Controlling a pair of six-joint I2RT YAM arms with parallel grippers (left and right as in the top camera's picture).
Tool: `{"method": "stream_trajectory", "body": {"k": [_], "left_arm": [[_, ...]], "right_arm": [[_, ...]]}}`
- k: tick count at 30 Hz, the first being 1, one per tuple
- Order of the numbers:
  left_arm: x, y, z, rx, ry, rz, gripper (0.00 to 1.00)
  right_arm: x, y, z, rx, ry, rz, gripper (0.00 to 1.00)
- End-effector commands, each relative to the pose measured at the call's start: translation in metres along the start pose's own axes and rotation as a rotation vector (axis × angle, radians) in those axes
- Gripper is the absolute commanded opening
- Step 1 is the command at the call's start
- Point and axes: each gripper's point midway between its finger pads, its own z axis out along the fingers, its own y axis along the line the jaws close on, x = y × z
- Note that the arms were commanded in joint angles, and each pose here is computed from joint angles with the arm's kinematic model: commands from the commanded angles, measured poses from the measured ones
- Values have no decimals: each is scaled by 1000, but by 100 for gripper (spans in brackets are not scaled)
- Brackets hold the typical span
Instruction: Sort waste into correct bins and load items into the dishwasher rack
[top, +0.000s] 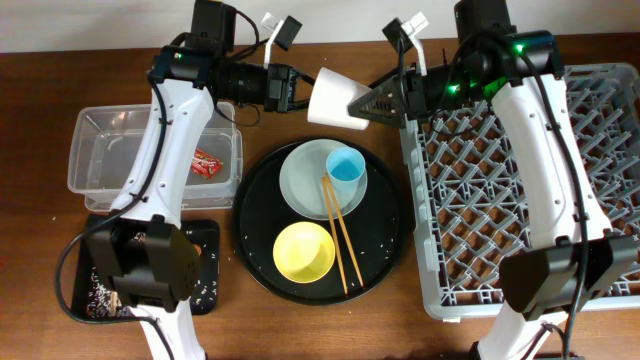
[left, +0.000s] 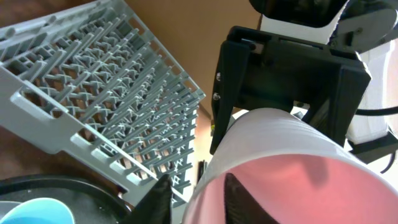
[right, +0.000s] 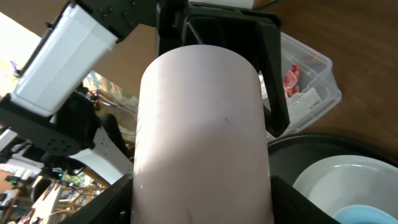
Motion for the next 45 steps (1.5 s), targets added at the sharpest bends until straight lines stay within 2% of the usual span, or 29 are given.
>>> {"method": "stream_trajectory", "body": {"k": [1,5,7,11,12,15,17,21,31,36,39,42,45], "left_arm": [[-3,2,-4,-78,0,46,32],[-5,40,-17,-292,0,21,31],[0,73,-41,-487,-25,-143,32],[14,106,-66,-728,3,-195,33],[23,111,-72,-783,26,-225,33],[37,114,-77,-826,66,-278,33],[43,115,-80,-851,81,-296,33],[52,120,-88,-908,107,-320,33],[53,119,-88,-907,112,-324,33],[53,119,-88,-907,112,-324,33],[53,119,-88,-907,111,-324,33],[51,119,-88,-907,107,-318,33],[46,120,-86,-906,96,-297,34]], "right_arm": [[-1,-2,0,46,16,-18,57],[11,-24,-4,179,73,13,52],[21,-54,-18,358,112,123,52],[39,-95,-58,614,132,277,52],[51,-114,-85,768,144,365,52],[71,-142,-134,1065,156,499,51],[77,-149,-151,1176,155,540,52],[90,-158,-158,1241,194,551,50],[140,-188,-140,1219,291,626,51],[148,-195,-137,1217,299,632,52],[149,-195,-136,1213,302,636,77],[148,-194,-134,1198,297,637,88],[144,-193,-135,1201,285,629,90]]}}
